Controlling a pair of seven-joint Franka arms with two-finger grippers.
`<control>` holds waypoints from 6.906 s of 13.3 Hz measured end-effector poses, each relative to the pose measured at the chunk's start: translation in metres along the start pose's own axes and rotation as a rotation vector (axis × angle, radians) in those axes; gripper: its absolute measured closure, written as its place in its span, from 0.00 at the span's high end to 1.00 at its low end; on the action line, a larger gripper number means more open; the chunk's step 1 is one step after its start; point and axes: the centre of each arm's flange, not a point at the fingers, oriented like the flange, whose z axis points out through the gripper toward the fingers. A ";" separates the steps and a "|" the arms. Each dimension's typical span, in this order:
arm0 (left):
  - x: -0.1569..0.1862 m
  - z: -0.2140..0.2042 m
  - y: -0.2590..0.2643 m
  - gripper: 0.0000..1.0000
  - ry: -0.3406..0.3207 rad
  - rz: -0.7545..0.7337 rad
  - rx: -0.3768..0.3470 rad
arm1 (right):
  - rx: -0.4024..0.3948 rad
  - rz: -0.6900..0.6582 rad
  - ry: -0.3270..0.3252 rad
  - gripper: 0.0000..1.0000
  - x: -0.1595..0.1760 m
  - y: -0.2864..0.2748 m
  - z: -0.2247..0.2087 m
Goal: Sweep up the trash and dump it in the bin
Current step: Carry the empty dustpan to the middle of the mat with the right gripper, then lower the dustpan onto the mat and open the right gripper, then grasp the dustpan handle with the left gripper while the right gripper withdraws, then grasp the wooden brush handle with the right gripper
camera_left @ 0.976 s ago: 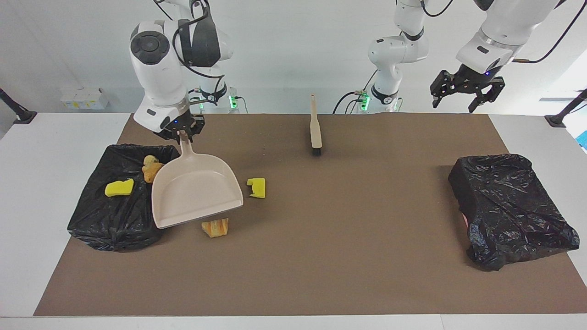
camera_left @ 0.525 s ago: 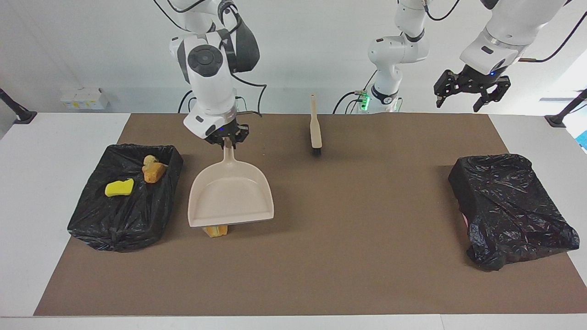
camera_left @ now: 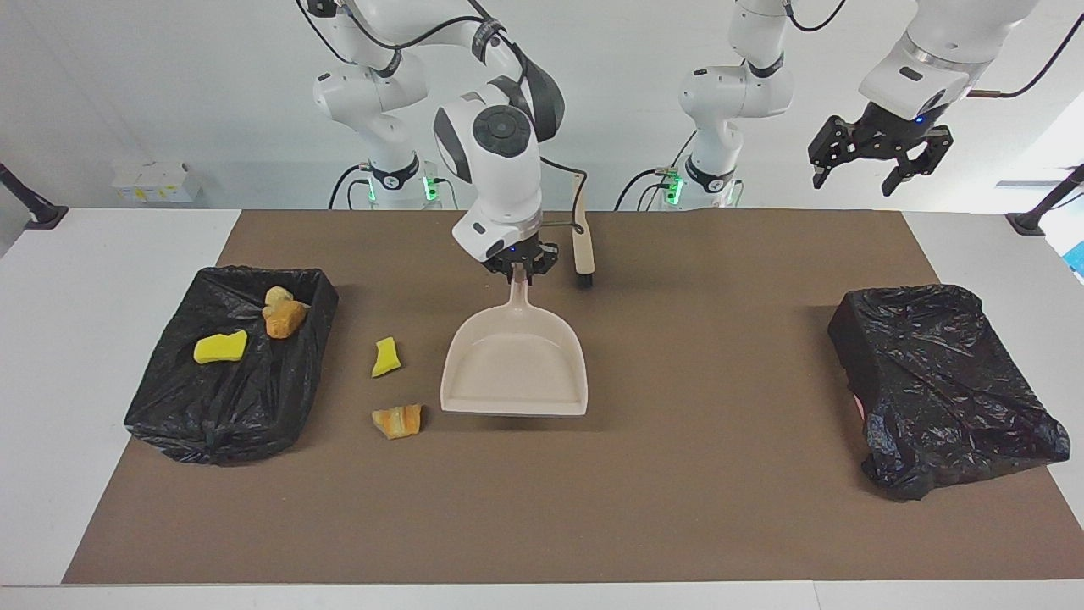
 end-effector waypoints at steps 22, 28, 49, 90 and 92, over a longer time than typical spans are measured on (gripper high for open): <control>-0.006 -0.003 -0.004 1.00 0.003 -0.063 -0.001 | -0.002 -0.061 0.070 1.00 0.028 -0.076 0.042; -0.005 -0.005 0.006 1.00 0.009 -0.043 0.000 | -0.051 -0.067 0.034 1.00 -0.017 -0.048 -0.018; 0.057 0.175 0.249 1.00 0.087 0.082 -0.013 | -0.045 -0.164 -0.018 0.96 -0.286 -0.069 0.130; 0.075 0.275 0.309 0.31 -0.038 0.587 0.138 | -0.354 -0.177 -0.034 0.26 -0.096 0.144 0.013; 0.072 0.280 0.307 0.31 -0.061 0.712 0.153 | -0.372 -0.201 -0.031 0.26 -0.087 0.156 0.012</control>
